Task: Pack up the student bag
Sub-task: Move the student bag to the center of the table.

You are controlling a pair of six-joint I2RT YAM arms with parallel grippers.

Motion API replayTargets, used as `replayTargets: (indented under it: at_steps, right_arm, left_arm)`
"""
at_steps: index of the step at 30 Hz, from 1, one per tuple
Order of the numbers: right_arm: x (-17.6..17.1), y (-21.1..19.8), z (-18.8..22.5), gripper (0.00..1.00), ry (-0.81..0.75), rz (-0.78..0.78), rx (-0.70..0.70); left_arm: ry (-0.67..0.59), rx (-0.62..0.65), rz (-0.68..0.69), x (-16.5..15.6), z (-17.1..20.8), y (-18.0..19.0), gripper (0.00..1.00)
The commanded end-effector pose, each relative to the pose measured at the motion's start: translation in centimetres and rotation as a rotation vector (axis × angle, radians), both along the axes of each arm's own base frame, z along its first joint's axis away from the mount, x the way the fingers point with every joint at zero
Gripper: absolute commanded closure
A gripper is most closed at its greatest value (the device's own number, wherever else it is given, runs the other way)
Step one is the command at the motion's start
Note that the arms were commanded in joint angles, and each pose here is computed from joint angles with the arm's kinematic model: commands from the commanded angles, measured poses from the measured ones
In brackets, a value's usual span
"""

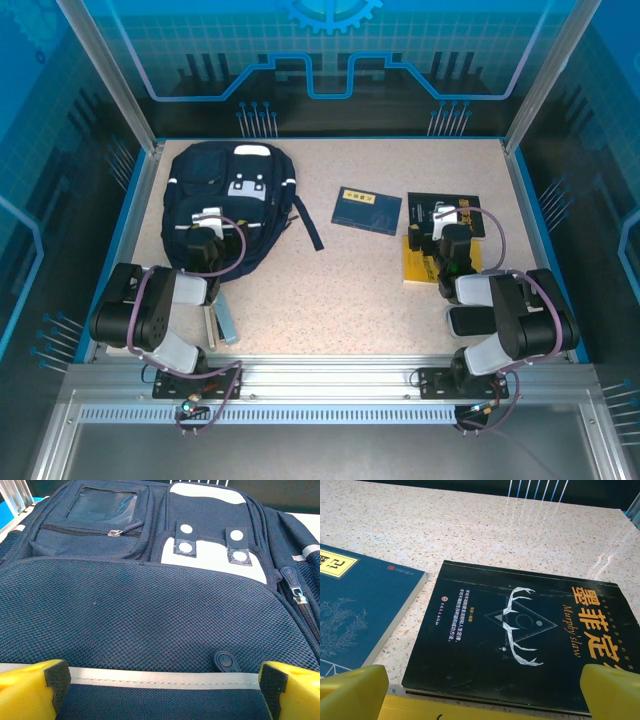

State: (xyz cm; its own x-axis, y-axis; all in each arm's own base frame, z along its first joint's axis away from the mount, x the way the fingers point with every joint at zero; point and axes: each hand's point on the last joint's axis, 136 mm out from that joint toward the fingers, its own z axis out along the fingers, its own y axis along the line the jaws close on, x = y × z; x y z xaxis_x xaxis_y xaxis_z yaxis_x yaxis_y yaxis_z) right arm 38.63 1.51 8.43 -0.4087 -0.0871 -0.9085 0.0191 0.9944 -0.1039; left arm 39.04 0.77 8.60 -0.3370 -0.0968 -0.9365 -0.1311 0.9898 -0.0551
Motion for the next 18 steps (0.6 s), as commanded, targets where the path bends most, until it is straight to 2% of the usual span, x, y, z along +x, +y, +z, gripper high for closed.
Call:
replayTargets:
  at_steps: [1, 4, 10, 13, 16, 18]
  right_arm:
    - [0.8, -0.7, 1.3, 0.00, -0.044, -0.027, 0.014]
    - [0.8, -0.5, 1.5, 0.00, -0.041, -0.017, 0.011]
    - [0.8, -0.7, 4.1, 0.00, -0.010, -0.033, 0.001]
    - [0.4, -1.3, 5.9, 0.00, 0.009, -0.092, 0.015]
    - [-0.7, -1.0, 7.6, 0.00, 0.058, -0.122, 0.110]
    - [-1.4, 0.1, 8.6, 0.00, 0.102, -0.099, 0.206]
  left_arm:
    - [-0.037, 0.005, -0.015, 0.5, 1.0, 0.0, 0.01]
    - [-0.067, 0.008, -0.066, 0.1, 2.0, -0.8, 0.01]
    - [-0.074, 0.002, -0.054, -0.6, 6.2, -0.7, 0.01]
    - [-0.127, -0.061, -0.047, -0.9, 9.4, -0.9, 0.01]
    - [-0.074, -0.172, 0.012, -0.9, 11.8, -0.6, 0.01]
    - [0.018, -0.243, 0.058, -0.9, 12.5, -0.5, 0.01]
